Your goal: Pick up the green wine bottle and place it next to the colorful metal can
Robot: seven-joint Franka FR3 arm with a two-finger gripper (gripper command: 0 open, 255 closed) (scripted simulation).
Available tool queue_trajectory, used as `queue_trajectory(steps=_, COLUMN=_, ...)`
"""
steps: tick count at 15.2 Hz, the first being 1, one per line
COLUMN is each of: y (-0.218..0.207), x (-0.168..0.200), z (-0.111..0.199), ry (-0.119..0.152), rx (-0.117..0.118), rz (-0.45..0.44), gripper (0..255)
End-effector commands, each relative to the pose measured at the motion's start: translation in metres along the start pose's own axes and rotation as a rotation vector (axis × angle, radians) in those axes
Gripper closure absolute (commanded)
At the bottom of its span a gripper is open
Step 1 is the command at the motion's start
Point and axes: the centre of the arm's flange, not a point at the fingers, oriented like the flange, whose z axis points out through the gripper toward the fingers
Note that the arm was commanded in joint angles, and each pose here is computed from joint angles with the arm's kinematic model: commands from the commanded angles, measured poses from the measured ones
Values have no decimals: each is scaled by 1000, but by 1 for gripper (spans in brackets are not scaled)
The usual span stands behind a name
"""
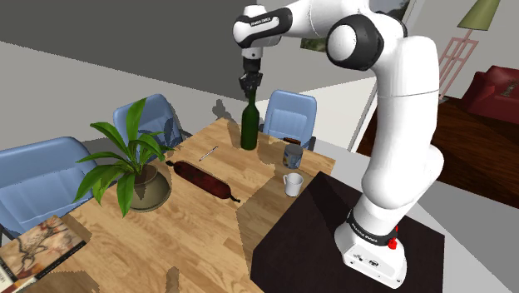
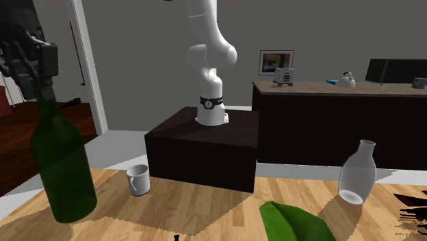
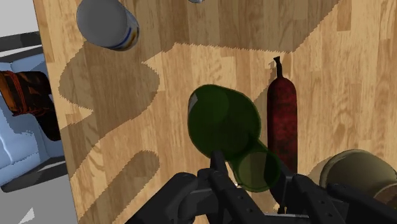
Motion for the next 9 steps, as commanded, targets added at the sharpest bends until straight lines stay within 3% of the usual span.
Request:
queue_trajectory(steps=1, y=29, x=2, z=-1, ry=1, rx=0, rz=-1, gripper=255)
queue_trajectory(steps=9, y=134, x=6, z=-4, ry=1, rx=0, rz=-1, gripper=255)
